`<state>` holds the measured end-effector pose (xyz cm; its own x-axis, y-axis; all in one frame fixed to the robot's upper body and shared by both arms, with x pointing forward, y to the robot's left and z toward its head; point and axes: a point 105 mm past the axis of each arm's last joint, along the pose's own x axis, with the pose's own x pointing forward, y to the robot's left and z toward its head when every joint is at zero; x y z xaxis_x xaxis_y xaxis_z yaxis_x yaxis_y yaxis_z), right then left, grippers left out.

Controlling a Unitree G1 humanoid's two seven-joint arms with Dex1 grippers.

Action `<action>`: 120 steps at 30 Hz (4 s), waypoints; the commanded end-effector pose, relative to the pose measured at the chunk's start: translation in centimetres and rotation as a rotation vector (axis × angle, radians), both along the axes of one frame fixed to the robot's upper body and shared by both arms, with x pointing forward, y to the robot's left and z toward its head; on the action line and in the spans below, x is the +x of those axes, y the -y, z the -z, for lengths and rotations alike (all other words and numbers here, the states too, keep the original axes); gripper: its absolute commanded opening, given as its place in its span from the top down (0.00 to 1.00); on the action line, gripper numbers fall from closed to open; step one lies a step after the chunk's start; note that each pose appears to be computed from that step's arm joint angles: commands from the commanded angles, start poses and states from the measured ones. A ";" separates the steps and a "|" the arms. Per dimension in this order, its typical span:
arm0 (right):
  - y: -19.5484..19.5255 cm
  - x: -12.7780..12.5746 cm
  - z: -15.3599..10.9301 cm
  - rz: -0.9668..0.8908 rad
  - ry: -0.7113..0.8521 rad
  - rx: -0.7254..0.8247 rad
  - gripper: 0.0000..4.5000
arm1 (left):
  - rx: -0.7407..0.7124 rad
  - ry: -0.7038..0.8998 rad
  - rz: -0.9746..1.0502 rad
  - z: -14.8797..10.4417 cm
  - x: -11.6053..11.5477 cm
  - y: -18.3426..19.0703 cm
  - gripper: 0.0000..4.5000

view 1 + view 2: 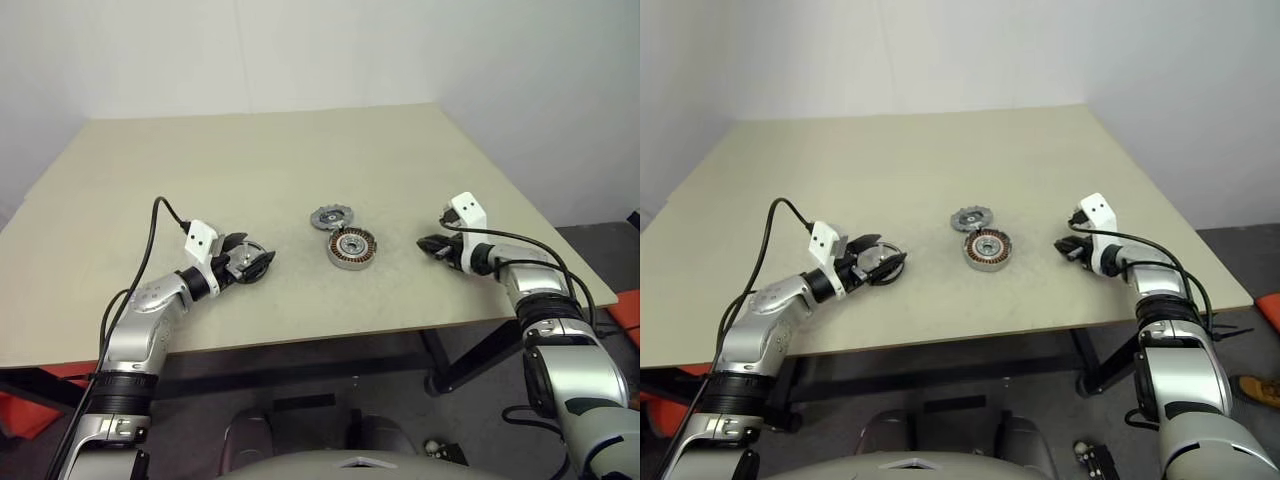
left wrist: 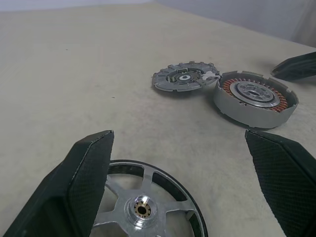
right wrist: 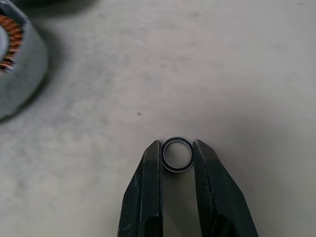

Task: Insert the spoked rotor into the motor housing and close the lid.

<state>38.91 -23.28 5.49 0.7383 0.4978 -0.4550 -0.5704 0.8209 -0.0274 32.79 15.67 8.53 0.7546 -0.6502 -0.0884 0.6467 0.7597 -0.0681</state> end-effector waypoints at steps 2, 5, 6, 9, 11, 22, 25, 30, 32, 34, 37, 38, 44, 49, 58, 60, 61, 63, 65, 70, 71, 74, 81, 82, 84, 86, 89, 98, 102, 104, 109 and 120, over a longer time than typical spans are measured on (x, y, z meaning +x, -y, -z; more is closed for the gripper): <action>-5.0 0.4 -4.7 -0.179 0.133 0.118 0.88 | -0.006 0.055 0.032 -1.6 -0.1 0.7 0.00; -7.9 -0.3 -5.8 -0.270 0.158 0.142 0.88 | -0.010 0.053 0.038 -1.6 -0.1 0.9 0.00; -8.6 -0.5 -6.0 -0.287 0.162 0.146 0.88 | -0.010 0.052 0.039 -1.6 0.0 1.0 0.00; -11.1 -1.3 -6.1 -0.360 0.156 0.159 0.88 | -0.011 0.052 0.041 -1.6 0.0 1.1 0.00; -12.0 -1.8 -5.7 -0.389 0.140 0.160 0.88 | -0.010 0.052 0.040 -1.6 0.0 1.1 0.00; -12.3 -2.3 -4.4 -0.408 0.103 0.125 0.88 | -0.002 0.058 0.024 -1.6 -0.1 0.7 0.00; -12.0 -2.4 -4.2 -0.403 0.095 0.116 0.88 | 0.000 0.058 0.022 -1.7 -0.1 0.7 0.00; -11.5 -2.3 -3.4 -0.385 0.079 0.096 0.88 | 0.002 0.060 0.023 -1.7 0.0 0.7 0.00; -11.3 -2.3 -3.3 -0.379 0.076 0.091 0.88 | 0.002 0.059 0.025 -1.7 0.0 0.7 0.00; -11.1 -2.2 -3.1 -0.370 0.074 0.085 0.88 | 0.002 0.058 0.028 -1.7 0.0 0.7 0.00; -10.9 -2.0 -3.0 -0.364 0.073 0.079 0.88 | 0.000 0.057 0.032 -1.7 -0.1 0.7 0.00; -10.7 -2.0 -3.0 -0.360 0.074 0.073 0.88 | -0.001 0.056 0.035 -1.7 -0.1 0.8 0.00; -10.4 -1.7 -3.2 -0.352 0.081 0.072 0.88 | -0.004 0.052 0.042 -1.7 -0.2 0.9 0.00; -10.5 -1.7 -3.1 -0.353 0.079 0.071 0.88 | -0.007 0.052 0.045 -1.7 -0.2 0.9 0.00; -10.7 -1.5 -2.9 -0.351 0.079 0.068 0.50 | -0.013 0.046 0.060 -1.7 -0.4 1.1 0.00; -10.7 -1.5 -3.0 -0.353 0.091 0.067 0.35 | -0.014 0.045 0.062 -1.7 -0.5 1.1 0.00; -10.8 -1.5 -3.1 -0.355 0.094 0.069 0.27 | -0.014 0.045 0.063 -1.7 -0.5 1.1 0.00; -10.7 -1.5 -3.5 -0.357 0.106 0.075 0.11 | -0.014 0.044 0.064 -1.7 -0.5 1.1 0.00; -10.7 -1.5 -4.0 -0.355 0.118 0.082 0.01 | -0.014 0.044 0.065 -1.7 -0.5 1.1 0.00; -10.7 -1.4 -4.8 -0.357 0.142 0.091 0.01 | -0.012 0.043 0.070 -1.7 -0.5 1.1 0.00; -10.7 -1.3 -4.9 -0.357 0.145 0.094 0.01 | -0.012 0.044 0.070 -1.7 -0.5 1.1 0.00; -10.8 -1.3 -5.2 -0.357 0.154 0.102 0.01 | -0.011 0.044 0.072 -1.7 -0.5 1.1 0.00; -10.6 -1.4 -5.8 -0.354 0.175 0.125 0.01 | -0.008 0.045 0.068 -1.7 -0.5 1.1 0.00; -10.6 -1.4 -5.8 -0.353 0.173 0.123 0.01 | -0.007 0.046 0.068 -1.7 -0.5 1.1 0.00; -10.5 -1.5 -5.6 -0.355 0.170 0.116 0.01 | -0.006 0.046 0.067 -1.7 -0.5 1.0 0.00; -10.6 -1.8 -5.4 -0.369 0.166 0.102 0.01 | -0.006 0.047 0.067 -1.7 -0.5 1.1 0.00; -10.8 -2.3 -5.1 -0.392 0.162 0.091 0.01 | -0.005 0.047 0.067 -1.7 -0.5 1.1 0.00; -10.7 -2.7 -4.8 -0.401 0.154 0.089 0.05 | -0.004 0.046 0.065 -1.6 -0.4 1.1 0.00; -10.6 -2.7 -4.6 -0.402 0.151 0.073 0.30 | -0.004 0.046 0.063 -1.6 -0.4 1.1 0.00; -10.6 -2.6 -4.5 -0.399 0.151 0.067 0.37 | -0.003 0.046 0.062 -1.6 -0.4 1.1 0.00; -10.7 -2.6 -4.8 -0.403 0.155 0.088 0.49 | -0.003 0.047 0.061 -1.6 -0.3 1.0 0.00; -10.8 -2.9 -4.6 -0.426 0.150 0.067 0.99 | -0.001 0.049 0.060 -1.6 -0.3 1.0 0.00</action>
<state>35.98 -12.78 8.67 0.5213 0.7814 -0.3431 -0.8398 0.5413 -0.0432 32.27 14.75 8.70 0.7190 -0.6888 -0.0928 0.6847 0.7249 -0.0756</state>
